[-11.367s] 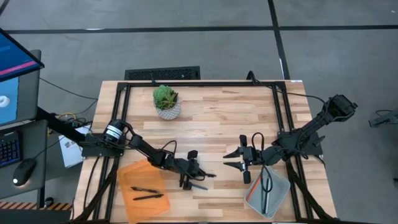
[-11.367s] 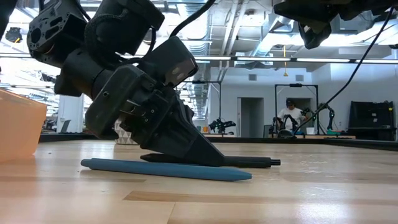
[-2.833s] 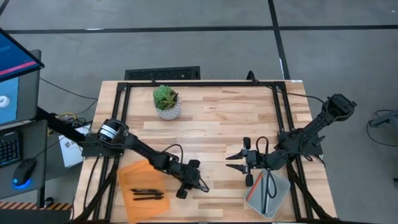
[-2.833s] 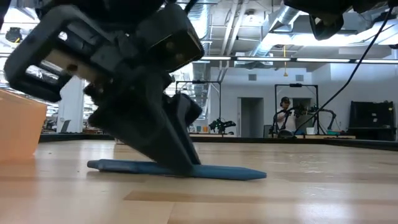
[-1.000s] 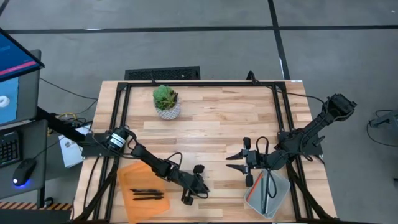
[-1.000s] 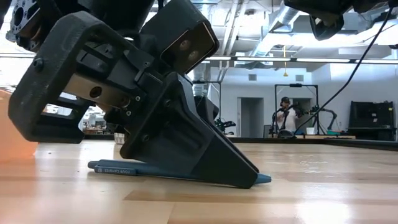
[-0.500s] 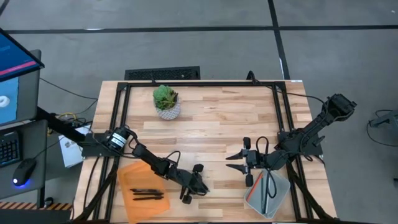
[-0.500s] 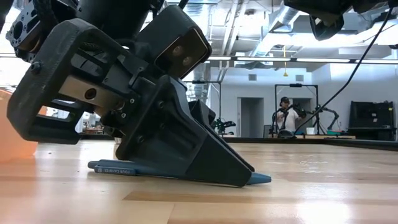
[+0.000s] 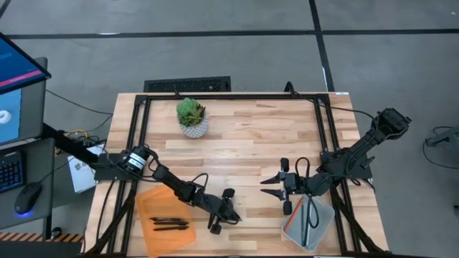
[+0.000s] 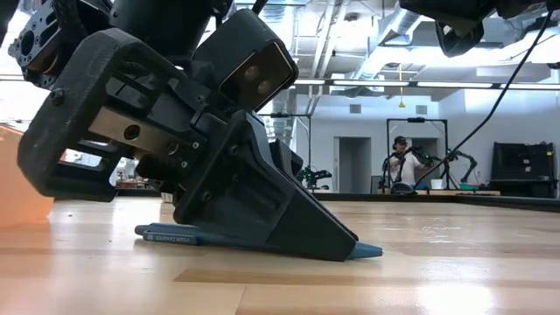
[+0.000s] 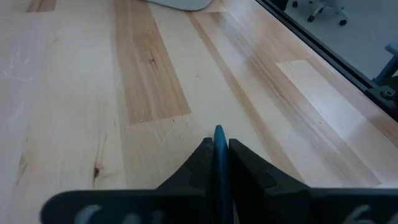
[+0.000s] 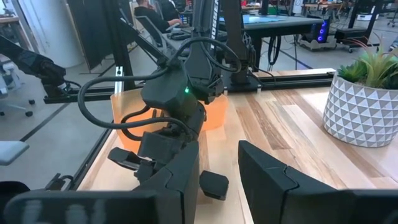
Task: Sort pens & pencils
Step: Put the blue pen into the orange bin
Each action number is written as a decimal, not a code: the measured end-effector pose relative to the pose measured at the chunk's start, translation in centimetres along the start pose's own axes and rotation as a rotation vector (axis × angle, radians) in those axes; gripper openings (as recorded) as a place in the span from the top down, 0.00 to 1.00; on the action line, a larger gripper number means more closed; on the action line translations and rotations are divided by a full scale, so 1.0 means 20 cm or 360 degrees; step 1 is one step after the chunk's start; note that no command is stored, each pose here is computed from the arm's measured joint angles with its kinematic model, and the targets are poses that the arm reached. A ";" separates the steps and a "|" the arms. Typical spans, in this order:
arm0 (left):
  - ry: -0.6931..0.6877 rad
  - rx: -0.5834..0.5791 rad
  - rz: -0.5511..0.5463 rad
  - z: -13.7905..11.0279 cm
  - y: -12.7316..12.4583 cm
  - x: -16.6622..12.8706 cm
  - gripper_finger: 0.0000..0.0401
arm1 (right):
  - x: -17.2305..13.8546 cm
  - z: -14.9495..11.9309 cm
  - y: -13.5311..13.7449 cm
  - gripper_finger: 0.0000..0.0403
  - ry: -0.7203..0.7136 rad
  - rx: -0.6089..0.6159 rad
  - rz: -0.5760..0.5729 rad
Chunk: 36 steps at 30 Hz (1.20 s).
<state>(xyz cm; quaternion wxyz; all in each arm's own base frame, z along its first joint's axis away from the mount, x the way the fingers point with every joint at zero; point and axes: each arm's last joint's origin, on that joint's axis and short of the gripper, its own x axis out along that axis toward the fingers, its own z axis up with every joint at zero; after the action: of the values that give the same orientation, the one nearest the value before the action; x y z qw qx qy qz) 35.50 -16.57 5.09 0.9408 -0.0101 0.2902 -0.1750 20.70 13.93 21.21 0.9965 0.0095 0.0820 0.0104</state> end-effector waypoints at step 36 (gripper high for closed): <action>0.0181 0.0273 0.0350 0.27 0.03 -0.13 0.97 | 0.00 -0.01 0.00 0.67 0.0016 -0.0012 -0.0007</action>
<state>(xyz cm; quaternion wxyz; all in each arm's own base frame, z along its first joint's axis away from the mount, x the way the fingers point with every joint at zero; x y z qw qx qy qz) 36.59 -15.55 10.89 0.9338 0.1120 0.3263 -0.0955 20.70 13.87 21.10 0.9962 0.0055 0.0871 0.0085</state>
